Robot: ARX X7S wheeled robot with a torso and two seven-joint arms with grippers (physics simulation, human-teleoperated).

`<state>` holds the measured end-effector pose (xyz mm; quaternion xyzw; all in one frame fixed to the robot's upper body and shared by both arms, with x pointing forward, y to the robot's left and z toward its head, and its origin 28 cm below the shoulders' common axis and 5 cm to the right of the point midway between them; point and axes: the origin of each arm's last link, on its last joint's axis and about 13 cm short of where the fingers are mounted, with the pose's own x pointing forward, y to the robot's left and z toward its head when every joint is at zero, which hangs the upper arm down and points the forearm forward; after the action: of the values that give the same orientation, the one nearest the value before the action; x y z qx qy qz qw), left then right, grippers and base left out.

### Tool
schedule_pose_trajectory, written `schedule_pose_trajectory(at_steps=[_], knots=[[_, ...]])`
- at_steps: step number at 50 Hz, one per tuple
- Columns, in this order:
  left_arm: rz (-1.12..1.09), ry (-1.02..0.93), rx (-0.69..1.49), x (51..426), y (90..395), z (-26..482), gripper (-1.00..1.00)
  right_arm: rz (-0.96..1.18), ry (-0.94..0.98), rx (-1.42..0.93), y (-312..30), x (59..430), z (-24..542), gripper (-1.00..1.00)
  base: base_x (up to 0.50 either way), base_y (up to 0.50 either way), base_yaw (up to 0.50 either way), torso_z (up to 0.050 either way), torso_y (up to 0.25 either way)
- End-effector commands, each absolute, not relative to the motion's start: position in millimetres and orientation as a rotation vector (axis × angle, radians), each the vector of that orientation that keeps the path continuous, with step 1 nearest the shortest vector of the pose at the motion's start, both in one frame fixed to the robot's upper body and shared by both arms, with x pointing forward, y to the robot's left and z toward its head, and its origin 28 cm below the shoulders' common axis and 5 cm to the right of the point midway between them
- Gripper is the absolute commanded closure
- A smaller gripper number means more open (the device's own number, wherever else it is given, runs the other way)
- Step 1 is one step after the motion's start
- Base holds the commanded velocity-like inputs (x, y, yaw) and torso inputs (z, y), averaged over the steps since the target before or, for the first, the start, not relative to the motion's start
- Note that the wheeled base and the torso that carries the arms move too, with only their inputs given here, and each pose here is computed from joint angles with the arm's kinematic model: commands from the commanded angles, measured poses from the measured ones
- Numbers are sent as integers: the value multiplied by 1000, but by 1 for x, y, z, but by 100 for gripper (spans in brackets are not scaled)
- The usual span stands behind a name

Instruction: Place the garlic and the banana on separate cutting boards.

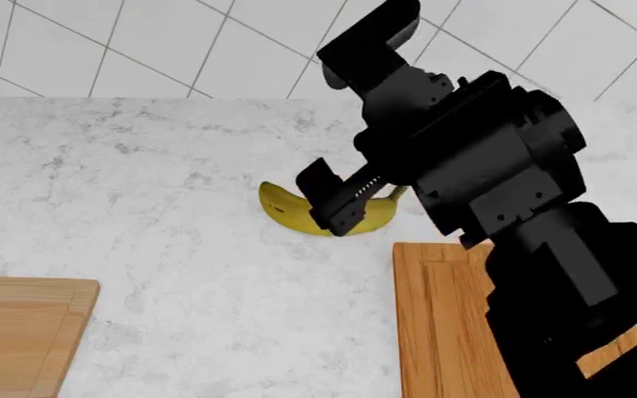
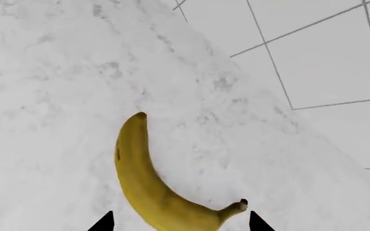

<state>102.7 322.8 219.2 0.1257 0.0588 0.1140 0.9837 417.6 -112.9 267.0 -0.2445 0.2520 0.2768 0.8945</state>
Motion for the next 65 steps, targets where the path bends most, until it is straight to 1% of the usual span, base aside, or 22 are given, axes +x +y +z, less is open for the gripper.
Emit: schedule_pose_trajectory(at_steps=[1,12,19,25,29,30,31,32,33,36,38,40,42,44,53,55,57,65], knots=[[275,115,244,103,329,224,-100,656,615,-649,-102,429,271,-100,0,0,0,0,0],[294,121,226,110,330,226,-100,682,640,-666,-103,429,273,-100,0,0,0,0,0],[300,122,228,109,328,226,-100,663,513,-784,-98,434,279,-100,0,0,0,0,0],[296,119,243,104,329,224,-100,670,476,-809,-96,435,280,-100,0,0,0,0,0],[277,82,257,105,327,226,-100,689,476,-823,-96,436,278,-100,0,0,0,0,0],[270,48,311,103,328,226,-100,688,476,-821,-96,436,278,-100,0,0,0,0,0],[272,59,312,103,328,224,-100,689,476,-819,-95,436,278,-100,0,0,0,0,0],[258,12,307,103,327,225,-100,689,475,-823,-95,436,278,-100,0,0,0,0,0],[273,18,295,103,328,225,-100,687,472,-821,-95,436,277,-100,0,0,0,0,0],[288,-64,204,98,332,240,-100,696,482,-827,-96,436,277,-100,0,0,0,0,0],[296,-102,200,94,336,262,-100,698,487,-827,-96,436,276,-100,0,0,0,0,0],[303,-131,222,93,337,271,-100,699,492,-829,-96,436,276,-100,0,0,0,0,0],[269,-141,185,94,333,277,-100,703,497,-835,-95,435,276,-100,0,0,0,0,0],[261,-157,193,93,332,284,-100,706,497,-838,-94,435,278,-100,0,0,0,0,0],[220,-170,180,87,334,287,-100,713,508,-845,-91,435,276,-100,0,0,0,0,0],[196,-175,203,87,333,288,-100,710,508,-846,-90,434,277,-100,0,0,0,3,-177],[198,-171,164,87,331,287,-100,711,507,-847,-89,434,279,-100,0,0,0,8,-250],[202,-173,186,84,331,287,-100,703,498,-852,-93,435,282,-100,0,0,0,10,-216]])
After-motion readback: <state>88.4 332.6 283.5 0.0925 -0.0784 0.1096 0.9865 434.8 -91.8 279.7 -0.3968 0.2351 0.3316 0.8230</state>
